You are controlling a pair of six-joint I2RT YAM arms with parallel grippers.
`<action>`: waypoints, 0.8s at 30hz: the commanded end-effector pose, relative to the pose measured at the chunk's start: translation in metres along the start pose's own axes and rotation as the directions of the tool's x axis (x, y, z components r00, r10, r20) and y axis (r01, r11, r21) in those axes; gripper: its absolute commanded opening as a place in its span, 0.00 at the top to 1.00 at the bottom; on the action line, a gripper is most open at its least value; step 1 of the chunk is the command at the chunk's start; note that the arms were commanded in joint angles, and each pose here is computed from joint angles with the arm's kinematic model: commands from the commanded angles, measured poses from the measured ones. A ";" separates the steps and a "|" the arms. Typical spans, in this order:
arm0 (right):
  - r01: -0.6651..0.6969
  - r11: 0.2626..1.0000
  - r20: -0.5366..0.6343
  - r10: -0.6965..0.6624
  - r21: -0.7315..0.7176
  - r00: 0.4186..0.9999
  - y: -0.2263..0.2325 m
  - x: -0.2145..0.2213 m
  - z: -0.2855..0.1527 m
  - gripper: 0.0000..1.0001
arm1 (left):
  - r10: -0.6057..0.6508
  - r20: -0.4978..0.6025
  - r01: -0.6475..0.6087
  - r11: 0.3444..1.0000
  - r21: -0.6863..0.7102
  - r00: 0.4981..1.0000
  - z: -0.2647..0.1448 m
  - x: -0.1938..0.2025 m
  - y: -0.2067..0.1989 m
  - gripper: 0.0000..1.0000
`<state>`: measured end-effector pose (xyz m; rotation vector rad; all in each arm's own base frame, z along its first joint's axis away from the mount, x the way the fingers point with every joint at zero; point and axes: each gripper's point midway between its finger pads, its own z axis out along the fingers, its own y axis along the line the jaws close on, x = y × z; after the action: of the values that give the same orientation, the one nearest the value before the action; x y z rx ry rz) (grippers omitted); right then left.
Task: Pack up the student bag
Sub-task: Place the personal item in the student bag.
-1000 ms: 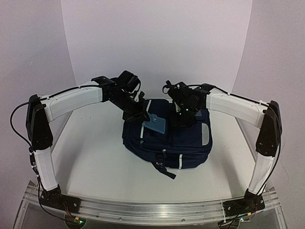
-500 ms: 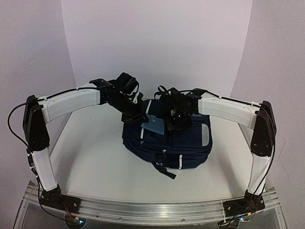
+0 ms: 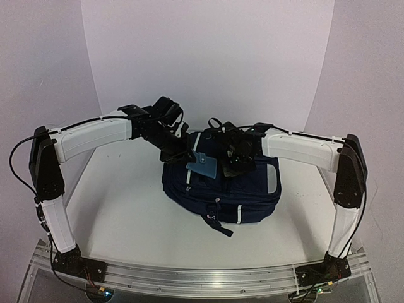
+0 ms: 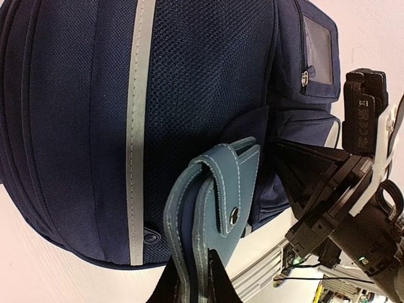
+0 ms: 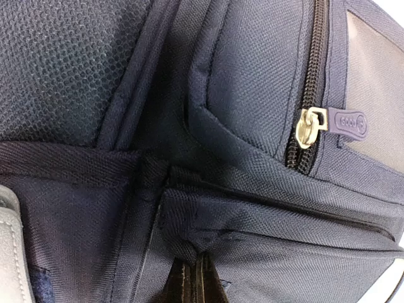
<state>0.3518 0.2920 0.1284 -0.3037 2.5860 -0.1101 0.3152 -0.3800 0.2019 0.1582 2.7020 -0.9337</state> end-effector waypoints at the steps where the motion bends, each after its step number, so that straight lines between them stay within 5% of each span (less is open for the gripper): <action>1: 0.046 0.999 -0.186 -0.048 -0.015 0.981 -0.003 0.036 0.025 1.00 | 0.011 0.057 -0.010 1.000 -0.007 0.998 -0.017 -0.010 -0.001 1.00; 9: -0.016 0.980 -0.093 -0.003 -0.201 0.996 0.006 0.000 -0.036 1.00 | 0.117 0.108 -0.127 0.987 0.100 0.987 -0.028 -0.014 -0.029 1.00; 24: -0.159 0.930 -0.098 0.133 -0.332 0.986 0.001 -0.028 -0.058 1.00 | 0.145 0.066 -0.156 0.967 0.200 0.987 -0.001 0.003 -0.041 1.00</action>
<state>0.3445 0.2947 0.1544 -0.2746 2.7370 0.2687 0.3142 -0.4046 0.2184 0.3167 2.5410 -1.0991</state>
